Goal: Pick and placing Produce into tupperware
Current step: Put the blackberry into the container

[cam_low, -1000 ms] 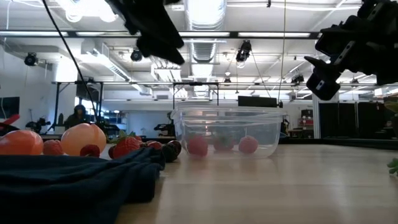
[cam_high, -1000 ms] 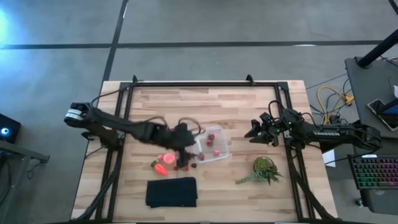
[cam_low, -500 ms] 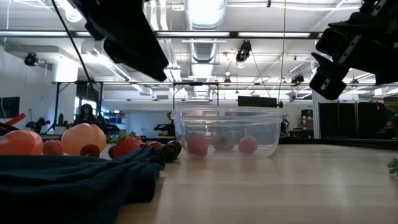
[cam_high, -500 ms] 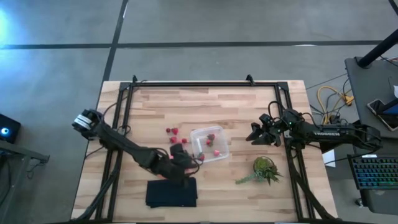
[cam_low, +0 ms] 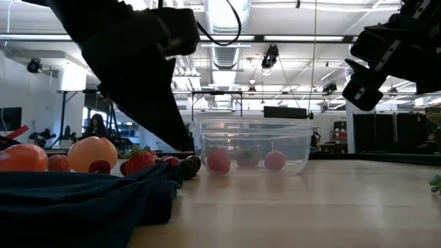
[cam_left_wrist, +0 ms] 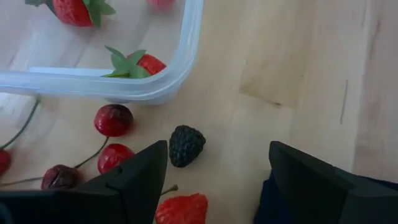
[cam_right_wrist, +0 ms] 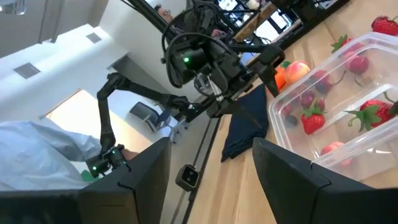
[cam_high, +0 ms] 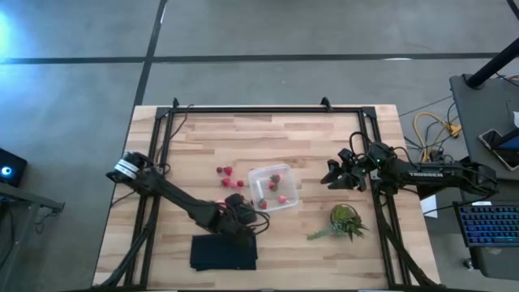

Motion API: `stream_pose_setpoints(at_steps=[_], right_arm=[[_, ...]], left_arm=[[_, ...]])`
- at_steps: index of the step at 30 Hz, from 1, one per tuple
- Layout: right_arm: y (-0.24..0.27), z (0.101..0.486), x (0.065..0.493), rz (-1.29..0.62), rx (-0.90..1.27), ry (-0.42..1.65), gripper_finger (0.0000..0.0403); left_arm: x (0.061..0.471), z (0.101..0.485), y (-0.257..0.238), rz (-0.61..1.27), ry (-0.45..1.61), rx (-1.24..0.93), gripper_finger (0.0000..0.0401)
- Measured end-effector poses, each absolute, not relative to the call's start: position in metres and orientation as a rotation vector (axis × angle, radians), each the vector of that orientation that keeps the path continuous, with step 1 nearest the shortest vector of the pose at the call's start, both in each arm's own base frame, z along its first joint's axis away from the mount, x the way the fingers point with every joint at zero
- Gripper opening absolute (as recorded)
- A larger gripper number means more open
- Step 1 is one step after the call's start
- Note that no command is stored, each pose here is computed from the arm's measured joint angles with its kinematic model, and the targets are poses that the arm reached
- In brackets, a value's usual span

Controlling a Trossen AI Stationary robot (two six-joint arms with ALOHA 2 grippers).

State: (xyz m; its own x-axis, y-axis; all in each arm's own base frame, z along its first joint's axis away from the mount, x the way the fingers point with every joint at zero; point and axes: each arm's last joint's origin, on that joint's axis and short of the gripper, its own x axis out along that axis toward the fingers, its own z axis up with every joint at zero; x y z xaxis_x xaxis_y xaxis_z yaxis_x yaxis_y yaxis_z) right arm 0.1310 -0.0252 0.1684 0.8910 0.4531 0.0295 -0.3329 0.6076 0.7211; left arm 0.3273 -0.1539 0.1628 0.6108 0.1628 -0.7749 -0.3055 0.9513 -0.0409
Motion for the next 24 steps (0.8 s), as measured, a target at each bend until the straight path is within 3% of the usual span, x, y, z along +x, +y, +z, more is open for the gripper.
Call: stream_pose_setpoints(at_steps=[4,14,24], right_arm=[[-0.025,0.168,0.131,0.457,0.797,0.162,0.0219],[-0.025,0.167,0.131,0.454,0.795,0.168,0.0219],[-0.025,0.168,0.131,0.455,0.799,0.169,0.0219]], left_arm=[[0.329,0.156,-0.152,0.283,0.884,-0.171,0.0256],[0.333,0.14,-0.146,0.314,0.917,-0.159,0.0186],[0.34,0.138,-0.129,0.352,0.92,-0.186,0.018]])
